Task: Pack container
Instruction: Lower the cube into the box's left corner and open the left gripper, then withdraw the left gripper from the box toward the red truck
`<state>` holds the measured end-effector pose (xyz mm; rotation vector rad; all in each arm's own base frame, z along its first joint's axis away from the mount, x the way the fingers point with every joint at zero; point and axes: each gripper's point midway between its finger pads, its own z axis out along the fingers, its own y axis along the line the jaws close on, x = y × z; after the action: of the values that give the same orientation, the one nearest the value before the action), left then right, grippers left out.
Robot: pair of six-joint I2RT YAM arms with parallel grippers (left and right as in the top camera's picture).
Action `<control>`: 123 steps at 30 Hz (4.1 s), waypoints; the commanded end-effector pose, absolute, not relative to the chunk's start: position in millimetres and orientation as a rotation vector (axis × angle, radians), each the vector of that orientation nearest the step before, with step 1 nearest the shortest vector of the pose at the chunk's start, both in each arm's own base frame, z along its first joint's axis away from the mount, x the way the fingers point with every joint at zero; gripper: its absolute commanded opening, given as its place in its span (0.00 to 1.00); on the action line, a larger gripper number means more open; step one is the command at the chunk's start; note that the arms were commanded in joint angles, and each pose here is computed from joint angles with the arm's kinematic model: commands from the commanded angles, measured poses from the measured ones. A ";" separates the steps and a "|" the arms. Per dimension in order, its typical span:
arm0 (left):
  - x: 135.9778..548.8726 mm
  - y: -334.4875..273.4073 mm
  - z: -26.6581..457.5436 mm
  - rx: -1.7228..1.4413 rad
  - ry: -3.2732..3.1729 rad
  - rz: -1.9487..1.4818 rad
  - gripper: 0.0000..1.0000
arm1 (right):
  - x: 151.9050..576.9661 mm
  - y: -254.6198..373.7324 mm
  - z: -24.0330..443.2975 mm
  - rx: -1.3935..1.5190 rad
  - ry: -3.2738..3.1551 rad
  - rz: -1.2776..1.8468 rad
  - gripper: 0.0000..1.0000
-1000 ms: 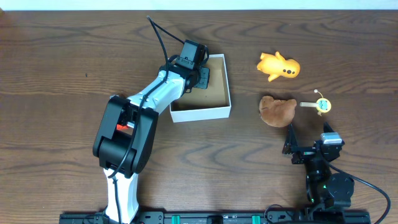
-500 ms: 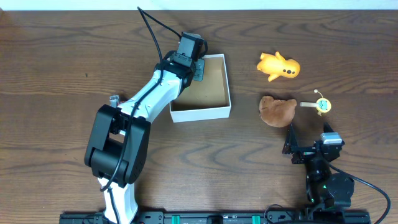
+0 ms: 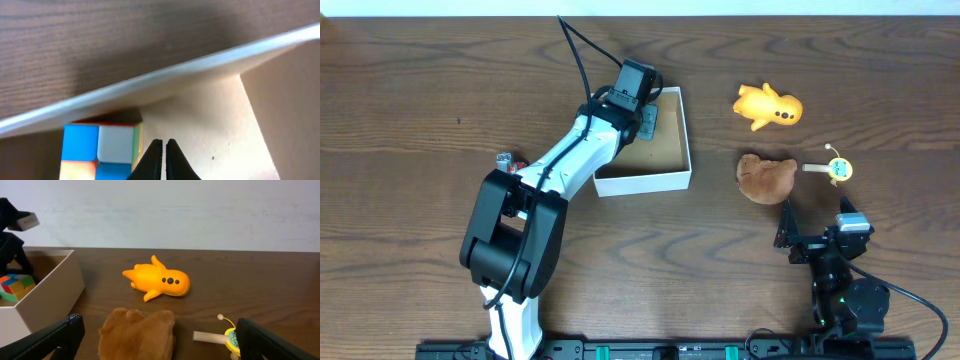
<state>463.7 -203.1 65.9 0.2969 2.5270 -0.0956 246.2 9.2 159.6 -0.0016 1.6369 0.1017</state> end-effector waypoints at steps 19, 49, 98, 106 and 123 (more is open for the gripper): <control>463.6 -196.3 60.3 0.502 2.508 0.020 0.06 | 246.0 7.8 159.2 -0.007 1.635 0.089 0.99; 448.1 -198.1 46.2 0.563 2.562 -0.026 0.06 | 246.0 7.8 159.1 -0.007 1.636 0.089 0.99; 475.4 -173.0 163.6 0.394 2.337 0.185 0.07 | 246.1 6.5 159.1 -0.002 1.636 0.083 0.99; 451.5 -106.8 247.0 0.101 2.264 0.210 0.37 | 246.1 6.5 159.1 -0.002 1.636 0.083 0.99; 360.9 40.6 184.4 -0.499 2.671 0.376 0.98 | 246.1 6.6 159.1 -0.002 1.636 0.083 0.99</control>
<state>362.5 35.3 198.8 -0.3971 2.6434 0.4187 246.2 9.1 159.5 -0.0010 1.6372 0.1011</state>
